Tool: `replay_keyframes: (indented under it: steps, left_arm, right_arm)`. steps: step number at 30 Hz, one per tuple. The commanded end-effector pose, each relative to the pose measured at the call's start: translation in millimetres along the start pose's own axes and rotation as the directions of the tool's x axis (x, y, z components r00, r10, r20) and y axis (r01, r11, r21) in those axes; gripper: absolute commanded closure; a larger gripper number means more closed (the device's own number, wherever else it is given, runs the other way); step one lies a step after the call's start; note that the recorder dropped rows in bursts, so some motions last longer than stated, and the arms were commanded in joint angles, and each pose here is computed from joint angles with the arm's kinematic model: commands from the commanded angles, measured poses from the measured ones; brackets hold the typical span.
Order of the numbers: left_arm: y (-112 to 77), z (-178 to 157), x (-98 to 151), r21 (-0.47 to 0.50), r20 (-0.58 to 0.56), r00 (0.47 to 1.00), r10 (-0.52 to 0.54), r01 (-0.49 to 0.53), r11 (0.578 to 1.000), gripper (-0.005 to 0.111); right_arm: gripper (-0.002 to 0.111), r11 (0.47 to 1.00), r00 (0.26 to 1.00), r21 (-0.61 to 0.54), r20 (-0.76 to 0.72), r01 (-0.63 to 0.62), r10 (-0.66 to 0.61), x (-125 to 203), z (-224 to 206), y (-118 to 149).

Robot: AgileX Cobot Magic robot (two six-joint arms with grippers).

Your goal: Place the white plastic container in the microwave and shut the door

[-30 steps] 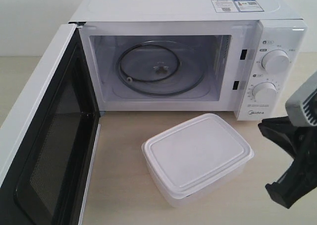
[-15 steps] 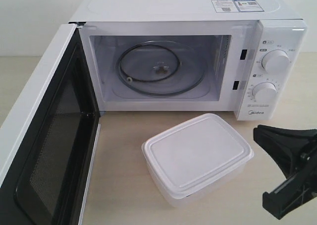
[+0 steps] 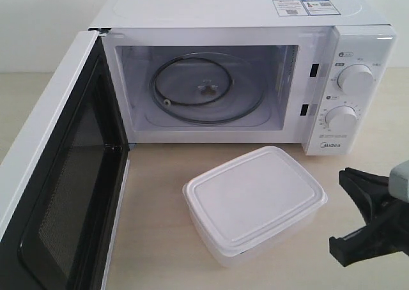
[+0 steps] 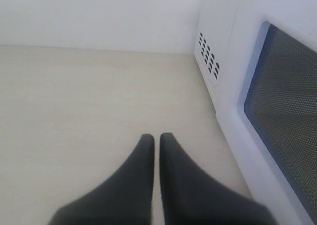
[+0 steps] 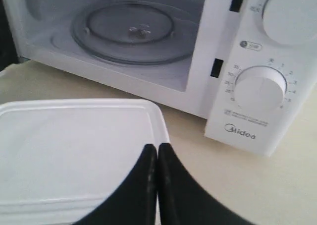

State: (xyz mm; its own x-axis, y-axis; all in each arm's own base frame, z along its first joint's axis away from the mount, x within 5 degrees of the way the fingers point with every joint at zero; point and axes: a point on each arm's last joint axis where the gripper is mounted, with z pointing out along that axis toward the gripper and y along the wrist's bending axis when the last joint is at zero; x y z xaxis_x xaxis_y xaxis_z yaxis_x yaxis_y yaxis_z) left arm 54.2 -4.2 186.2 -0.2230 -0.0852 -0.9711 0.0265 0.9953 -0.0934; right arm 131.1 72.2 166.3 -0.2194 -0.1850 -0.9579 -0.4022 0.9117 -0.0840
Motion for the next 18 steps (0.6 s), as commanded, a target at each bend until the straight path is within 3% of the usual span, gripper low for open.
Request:
replay_keyframes:
  steps: [1,10,18]
  left_arm:
    - [0.3,0,0,-0.003,0.006,1.0,0.005,-0.005,1.0,0.102]
    - [0.3,0,0,-0.003,0.006,1.0,0.005,-0.005,1.0,0.102]
    - [0.3,0,0,-0.003,0.006,1.0,0.005,-0.005,1.0,0.102]
  right_arm:
    - [0.109,0.997,0.999,0.07,0.029,-0.018,0.016,4,9,-4]
    - [0.109,0.987,0.989,0.075,-0.04,-0.14,0.143,22,22,0]
    - [0.109,0.964,0.925,0.018,-0.278,-0.264,0.258,47,45,19]
